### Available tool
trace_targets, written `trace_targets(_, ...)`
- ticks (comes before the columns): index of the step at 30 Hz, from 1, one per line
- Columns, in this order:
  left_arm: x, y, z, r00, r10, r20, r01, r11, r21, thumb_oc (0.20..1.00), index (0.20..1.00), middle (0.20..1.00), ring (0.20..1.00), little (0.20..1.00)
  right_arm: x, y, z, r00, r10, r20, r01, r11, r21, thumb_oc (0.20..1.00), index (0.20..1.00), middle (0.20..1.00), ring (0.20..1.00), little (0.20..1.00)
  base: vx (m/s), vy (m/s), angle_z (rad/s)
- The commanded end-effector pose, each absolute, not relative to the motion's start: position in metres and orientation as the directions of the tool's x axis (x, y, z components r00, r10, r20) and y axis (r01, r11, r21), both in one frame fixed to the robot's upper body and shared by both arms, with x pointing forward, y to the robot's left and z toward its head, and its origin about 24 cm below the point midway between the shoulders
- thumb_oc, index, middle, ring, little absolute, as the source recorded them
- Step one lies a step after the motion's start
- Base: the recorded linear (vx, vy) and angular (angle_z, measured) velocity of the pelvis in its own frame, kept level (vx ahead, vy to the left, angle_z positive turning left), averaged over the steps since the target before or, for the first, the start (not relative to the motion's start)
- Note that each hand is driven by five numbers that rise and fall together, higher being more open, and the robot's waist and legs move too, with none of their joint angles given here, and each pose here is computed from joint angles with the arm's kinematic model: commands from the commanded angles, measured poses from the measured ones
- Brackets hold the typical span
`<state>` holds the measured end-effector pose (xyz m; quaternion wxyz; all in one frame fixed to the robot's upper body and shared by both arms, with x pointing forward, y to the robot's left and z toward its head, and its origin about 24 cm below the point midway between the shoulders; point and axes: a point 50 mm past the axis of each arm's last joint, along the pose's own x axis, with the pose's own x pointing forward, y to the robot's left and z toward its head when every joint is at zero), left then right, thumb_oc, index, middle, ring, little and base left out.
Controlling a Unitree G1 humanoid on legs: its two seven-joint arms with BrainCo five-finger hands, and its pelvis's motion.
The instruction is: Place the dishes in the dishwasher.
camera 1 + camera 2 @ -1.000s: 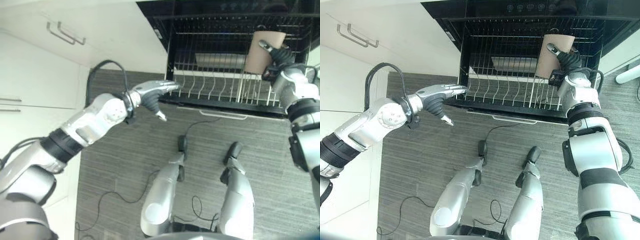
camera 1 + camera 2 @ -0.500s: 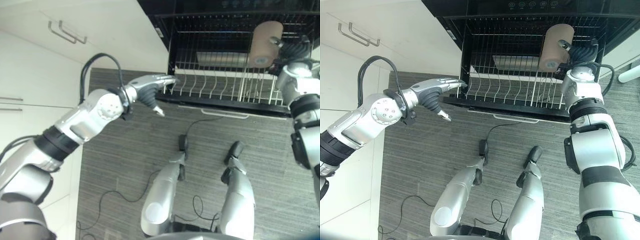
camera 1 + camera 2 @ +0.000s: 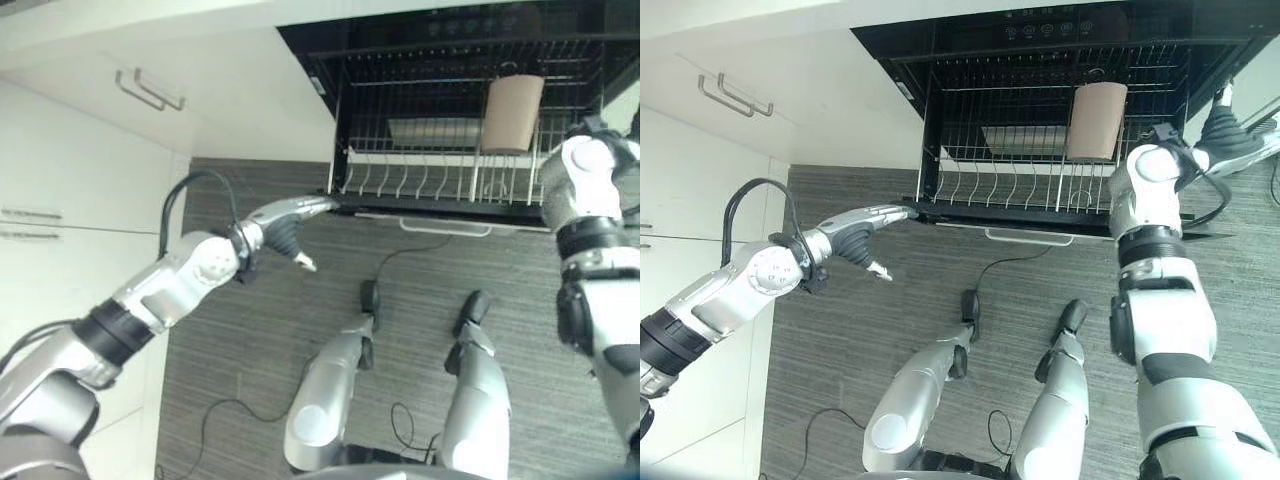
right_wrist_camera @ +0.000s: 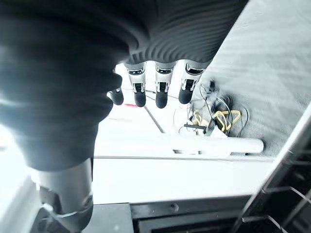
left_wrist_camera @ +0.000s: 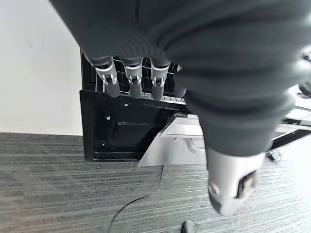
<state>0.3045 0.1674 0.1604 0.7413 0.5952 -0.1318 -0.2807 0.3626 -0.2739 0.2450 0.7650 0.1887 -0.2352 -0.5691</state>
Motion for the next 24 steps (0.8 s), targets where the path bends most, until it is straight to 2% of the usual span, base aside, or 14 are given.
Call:
trace_targets(1,0.296,0.16,0.175,0.798,-0.603,-0.025,0.168,0.183,0.969,1.0,1.0,1.0,1.0,1.0,0.348,-0.258,0.271,0.315,-0.895,0.315,0.582,0.445,0.681,1.0,1.0,1.0,1.0,1.0,-0.02,0.034,-0.04)
trace_targets(3,0.295,0.166,0.17,0.822,-0.57,-0.012,0.17,0.225,0.959,1.0,1.0,1.0,1.0,1.0,0.34,-0.239,0.268,0.389,-0.855,0.343,0.468,0.504,0.725,1.0,1.0,1.0,1.0,1.0,-0.03,0.039,-0.09)
trace_targets(6,0.293,0.173,0.161,0.854,-0.519,0.015,0.167,0.301,0.939,1.0,1.0,1.0,1.0,1.0,0.325,-0.228,0.252,0.417,-0.839,0.349,0.388,0.511,0.767,1.0,1.0,1.0,1.0,1.0,0.01,0.023,-0.08)
trace_targets(10,0.284,0.183,0.149,0.893,-0.446,0.06,0.142,0.406,0.903,1.0,1.0,1.0,1.0,1.0,0.289,-0.241,0.227,0.336,-0.849,0.409,0.354,0.516,0.78,1.0,1.0,1.0,1.0,1.0,0.06,-0.031,-0.01)
trace_targets(11,0.276,0.189,0.139,0.909,-0.41,0.069,0.132,0.441,0.888,1.0,1.0,1.0,1.0,1.0,0.265,-0.253,0.216,0.279,-0.844,0.458,0.349,0.533,0.771,1.0,1.0,1.0,1.0,1.0,0.13,-0.213,-0.05)
trace_targets(12,0.262,0.198,0.125,0.93,-0.359,0.071,0.118,0.477,0.871,1.0,1.0,1.0,1.0,1.0,0.228,-0.267,0.208,0.199,-0.793,0.576,0.292,0.609,0.737,1.0,1.0,1.0,1.0,1.0,0.13,-0.23,0.18)
trace_targets(13,0.26,0.2,0.122,0.934,-0.349,0.072,0.114,0.484,0.868,1.0,1.0,1.0,1.0,1.0,0.222,-0.268,0.208,0.194,-0.777,0.6,0.274,0.63,0.727,1.0,1.0,1.0,1.0,1.0,0.13,-0.206,0.17)
trace_targets(14,0.255,0.204,0.117,0.945,-0.317,0.08,0.099,0.511,0.854,1.0,1.0,1.0,1.0,1.0,0.207,-0.269,0.211,0.201,-0.716,0.668,0.211,0.698,0.684,1.0,1.0,1.0,1.0,1.0,0.08,-0.092,0.13)
trace_targets(17,0.25,0.206,0.107,0.961,-0.237,0.144,0.034,0.618,0.785,1.0,1.0,1.0,1.0,1.0,0.195,-0.262,0.201,0.3,-0.579,0.758,0.112,0.811,0.575,1.0,1.0,1.0,1.0,1.0,0.08,-0.067,-0.2)
trace_targets(20,0.25,0.206,0.1,0.964,-0.188,0.186,-0.009,0.682,0.732,1.0,1.0,1.0,1.0,1.0,0.197,-0.257,0.191,0.355,-0.526,0.773,0.115,0.845,0.522,1.0,1.0,1.0,1.0,1.0,0.01,-0.022,-0.09)
trace_targets(21,0.251,0.204,0.097,0.964,-0.172,0.204,-0.024,0.706,0.708,1.0,1.0,1.0,1.0,1.0,0.201,-0.254,0.185,0.4,-0.505,0.765,0.108,0.855,0.508,1.0,1.0,1.0,1.0,1.0,-0.01,-0.006,-0.13)
trace_targets(22,0.255,0.2,0.091,0.96,-0.158,0.23,-0.038,0.743,0.668,1.0,1.0,1.0,1.0,1.0,0.212,-0.249,0.176,0.491,-0.456,0.742,0.092,0.874,0.476,1.0,1.0,1.0,1.0,1.0,-0.02,0.005,-0.08)
trace_targets(23,0.256,0.198,0.091,0.958,-0.155,0.239,-0.042,0.754,0.655,1.0,1.0,1.0,1.0,1.0,0.215,-0.246,0.174,0.52,-0.433,0.736,0.08,0.883,0.463,1.0,1.0,1.0,1.0,1.0,-0.01,0.04,0.0)
trace_targets(24,0.26,0.192,0.091,0.949,-0.16,0.272,-0.035,0.804,0.593,1.0,1.0,1.0,1.0,1.0,0.225,-0.236,0.164,0.62,-0.319,0.717,0.04,0.925,0.377,1.0,1.0,1.0,1.0,1.0,-0.02,0.047,-0.02)
